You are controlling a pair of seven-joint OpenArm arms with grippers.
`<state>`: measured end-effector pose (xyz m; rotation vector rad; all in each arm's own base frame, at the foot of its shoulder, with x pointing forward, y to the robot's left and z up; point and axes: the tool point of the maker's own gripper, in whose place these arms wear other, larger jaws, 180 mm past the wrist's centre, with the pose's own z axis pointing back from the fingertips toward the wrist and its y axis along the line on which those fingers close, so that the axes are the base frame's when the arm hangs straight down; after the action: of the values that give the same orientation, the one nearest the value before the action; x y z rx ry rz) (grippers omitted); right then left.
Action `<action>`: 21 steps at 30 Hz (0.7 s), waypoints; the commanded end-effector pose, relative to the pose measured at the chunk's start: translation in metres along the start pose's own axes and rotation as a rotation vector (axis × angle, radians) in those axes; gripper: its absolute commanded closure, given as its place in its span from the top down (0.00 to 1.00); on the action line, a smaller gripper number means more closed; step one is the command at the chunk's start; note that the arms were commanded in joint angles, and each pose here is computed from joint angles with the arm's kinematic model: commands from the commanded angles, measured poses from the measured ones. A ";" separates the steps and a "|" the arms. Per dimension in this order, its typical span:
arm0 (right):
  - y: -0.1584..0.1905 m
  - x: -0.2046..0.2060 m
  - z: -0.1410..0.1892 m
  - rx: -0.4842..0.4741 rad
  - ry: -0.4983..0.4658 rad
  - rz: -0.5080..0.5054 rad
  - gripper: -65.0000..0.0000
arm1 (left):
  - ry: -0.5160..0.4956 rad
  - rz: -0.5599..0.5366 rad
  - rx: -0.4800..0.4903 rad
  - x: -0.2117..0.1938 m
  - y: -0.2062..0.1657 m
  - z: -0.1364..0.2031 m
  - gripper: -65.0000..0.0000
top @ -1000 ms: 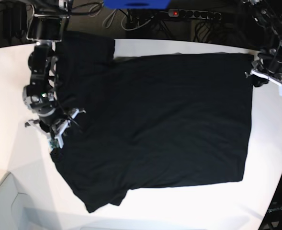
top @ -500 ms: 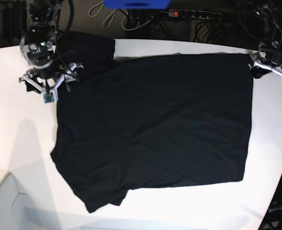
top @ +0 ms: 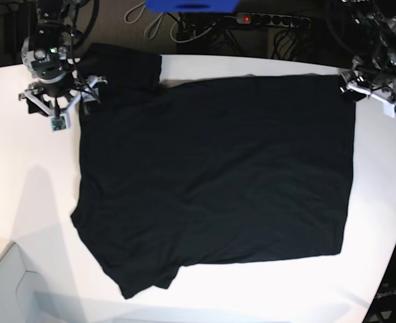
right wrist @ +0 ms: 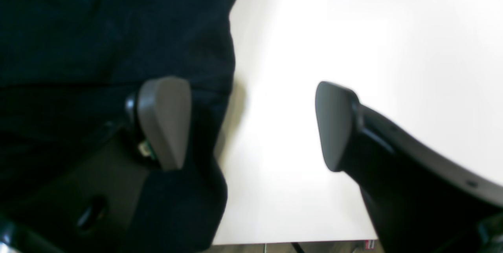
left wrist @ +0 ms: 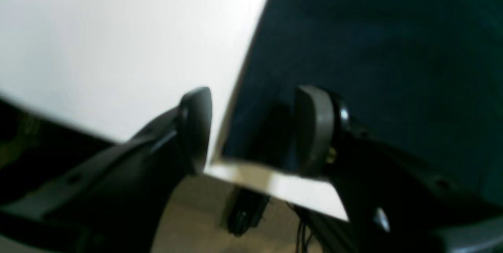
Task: Layout the t-shirt on the table in an organized manner, then fold the t-shirt properly
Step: 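Grasp the shirt's shoulder corners with both grippers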
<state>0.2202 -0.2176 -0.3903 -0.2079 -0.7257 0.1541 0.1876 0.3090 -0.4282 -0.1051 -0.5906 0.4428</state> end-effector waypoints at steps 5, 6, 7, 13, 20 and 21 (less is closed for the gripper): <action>-0.003 0.005 0.007 -0.008 -0.030 0.006 0.77 | 0.117 -0.101 0.068 -0.023 0.006 -0.008 0.45; -0.004 0.005 0.007 -0.012 -0.031 0.005 0.77 | 0.121 -0.107 0.070 -0.024 0.006 -0.008 0.41; -0.008 0.005 0.009 -0.021 -0.031 0.003 0.77 | 0.120 -0.111 0.072 -0.024 0.006 -0.007 0.37; -0.016 0.004 0.019 -0.048 -0.036 0.004 0.77 | 0.145 -0.122 0.087 -0.032 0.013 -0.002 0.35; -0.015 0.001 0.019 -0.046 -0.028 0.005 0.77 | 0.171 -0.123 0.094 -0.043 0.017 0.001 0.35; -0.015 0.001 0.019 -0.046 -0.028 0.005 0.77 | 0.172 -0.123 0.095 -0.044 0.017 0.001 0.35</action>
<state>0.2032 -0.2283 -0.3817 -0.2427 -0.7184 0.1395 0.1778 0.3097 -0.4371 -0.0247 -0.5465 0.3441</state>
